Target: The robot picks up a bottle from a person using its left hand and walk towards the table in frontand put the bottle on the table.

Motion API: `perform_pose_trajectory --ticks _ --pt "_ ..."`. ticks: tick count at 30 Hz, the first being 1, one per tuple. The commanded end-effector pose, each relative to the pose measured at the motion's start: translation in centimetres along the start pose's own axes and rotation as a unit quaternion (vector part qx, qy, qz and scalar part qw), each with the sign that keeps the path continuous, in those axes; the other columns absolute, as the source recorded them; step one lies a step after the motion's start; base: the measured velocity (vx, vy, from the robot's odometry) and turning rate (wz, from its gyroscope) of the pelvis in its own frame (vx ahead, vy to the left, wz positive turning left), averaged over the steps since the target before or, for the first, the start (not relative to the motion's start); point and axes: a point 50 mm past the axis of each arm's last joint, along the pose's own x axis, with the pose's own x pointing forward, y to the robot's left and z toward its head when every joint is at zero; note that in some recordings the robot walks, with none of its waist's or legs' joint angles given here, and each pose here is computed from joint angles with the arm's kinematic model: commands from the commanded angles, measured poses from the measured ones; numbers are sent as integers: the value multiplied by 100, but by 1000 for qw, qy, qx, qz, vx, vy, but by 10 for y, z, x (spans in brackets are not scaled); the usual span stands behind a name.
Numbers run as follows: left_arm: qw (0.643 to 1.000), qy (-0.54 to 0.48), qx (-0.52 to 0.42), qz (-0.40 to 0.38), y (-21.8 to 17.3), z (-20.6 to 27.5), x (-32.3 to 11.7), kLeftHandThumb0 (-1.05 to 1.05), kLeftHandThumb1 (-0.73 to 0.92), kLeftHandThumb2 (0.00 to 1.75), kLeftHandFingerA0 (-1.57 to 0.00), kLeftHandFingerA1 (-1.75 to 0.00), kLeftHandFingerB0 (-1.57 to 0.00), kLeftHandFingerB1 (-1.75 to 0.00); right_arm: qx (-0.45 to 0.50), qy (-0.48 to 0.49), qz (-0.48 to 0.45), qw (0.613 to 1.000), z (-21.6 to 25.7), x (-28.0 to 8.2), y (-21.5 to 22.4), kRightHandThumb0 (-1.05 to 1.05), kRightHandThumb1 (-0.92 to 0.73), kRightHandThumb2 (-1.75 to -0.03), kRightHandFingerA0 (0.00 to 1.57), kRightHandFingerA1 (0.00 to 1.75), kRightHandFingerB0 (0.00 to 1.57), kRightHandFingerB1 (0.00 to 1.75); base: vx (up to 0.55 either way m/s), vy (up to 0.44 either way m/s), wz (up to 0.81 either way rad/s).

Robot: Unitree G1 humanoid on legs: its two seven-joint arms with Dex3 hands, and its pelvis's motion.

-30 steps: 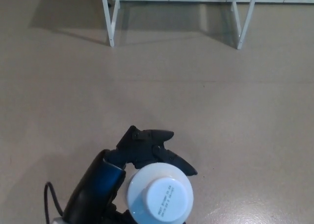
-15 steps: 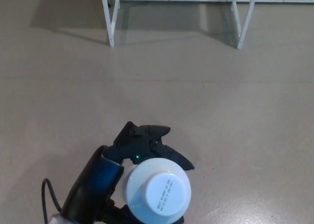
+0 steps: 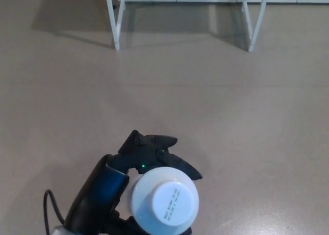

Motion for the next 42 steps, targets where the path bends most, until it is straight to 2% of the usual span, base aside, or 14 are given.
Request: perform_pose_trajectory --ticks 1,2,3,4,7,9,17,18,20,22,23,26,37,42 --pt "1000 -15 1 11 1 4 1 -44 32 106 -143 -116 -125 -102 -8 8 -9 1000 -4 -1 -8 -64 -74 -65 51 44 42 37 -107 -43 27" --pt "1000 -15 1 11 1 4 1 -44 32 106 -143 -116 -125 -102 -8 8 -9 1000 -4 -1 -8 -64 -74 -65 51 44 42 37 -116 -46 28" --pt "998 30 -63 8 -3 -3 -5 -41 44 80 -149 -100 -129 -86 -7 21 -5 1000 -14 -6 -5 -62 -79 -64 48 41 42 36 -115 -33 -5" --pt "996 42 -73 4 -5 -5 -10 -35 36 91 -155 -92 -127 -86 -16 24 -2 1000 -18 -8 -3 -61 -79 -64 48 42 42 36 43 3 -8" --pt "996 46 -76 3 -6 -6 -12 -35 36 91 -155 -92 -127 -86 -21 25 -1 999 -20 -9 -3 -61 -79 -64 48 42 42 36 92 98 -8" --pt "995 45 -89 -2 -6 -7 -12 -34 30 100 -156 -94 -132 -85 -20 21 -1 1000 -19 -9 -2 -64 -80 -64 48 44 42 37 103 193 -19" --pt "994 51 -98 1 -5 -7 -12 -35 34 97 -157 -96 -133 -87 -17 17 -5 1000 -18 -9 -3 -65 -80 -64 48 43 42 37 151 168 -10" --pt "994 51 -94 4 -4 -7 -13 -40 42 86 -156 -98 -133 -87 -12 18 -7 1000 -19 -9 -3 -64 -80 -64 48 42 42 37 248 23 6" --pt "994 52 -94 6 -4 -7 -14 -40 40 89 -156 -97 -133 -87 -14 19 -9 1000 -19 -10 -3 -64 -81 -64 48 42 43 37 253 -2 9" --pt "994 53 -90 6 -3 -8 -14 -39 36 95 -156 -98 -132 -88 -14 17 -10 1000 -19 -10 -2 -64 -80 -64 48 42 43 37 268 -103 10" --pt "994 57 -88 10 -3 -8 -15 -34 24 111 -155 -99 -133 -88 -25 15 -9 1000 -19 -10 -2 -65 -82 -65 48 42 42 37 300 -111 8" --pt "995 58 -82 11 -1 -8 -15 -34 22 114 -154 -100 -132 -90 -18 14 -9 1000 -17 -8 -2 -63 -81 -64 49 43 42 37 275 -186 13" --pt "993 69 -92 13 -3 -9 -20 -35 29 106 -153 -103 -131 -94 -35 16 -4 999 -16 -8 -2 -66 -82 -65 47 42 41 36 364 -81 1" --pt "993 73 -89 13 -3 -10 -20 -33 26 110 -155 -101 -131 -93 -31 14 -4 999 -16 -8 -2 -64 -81 -64 47 43 41 37 382 98 -22"
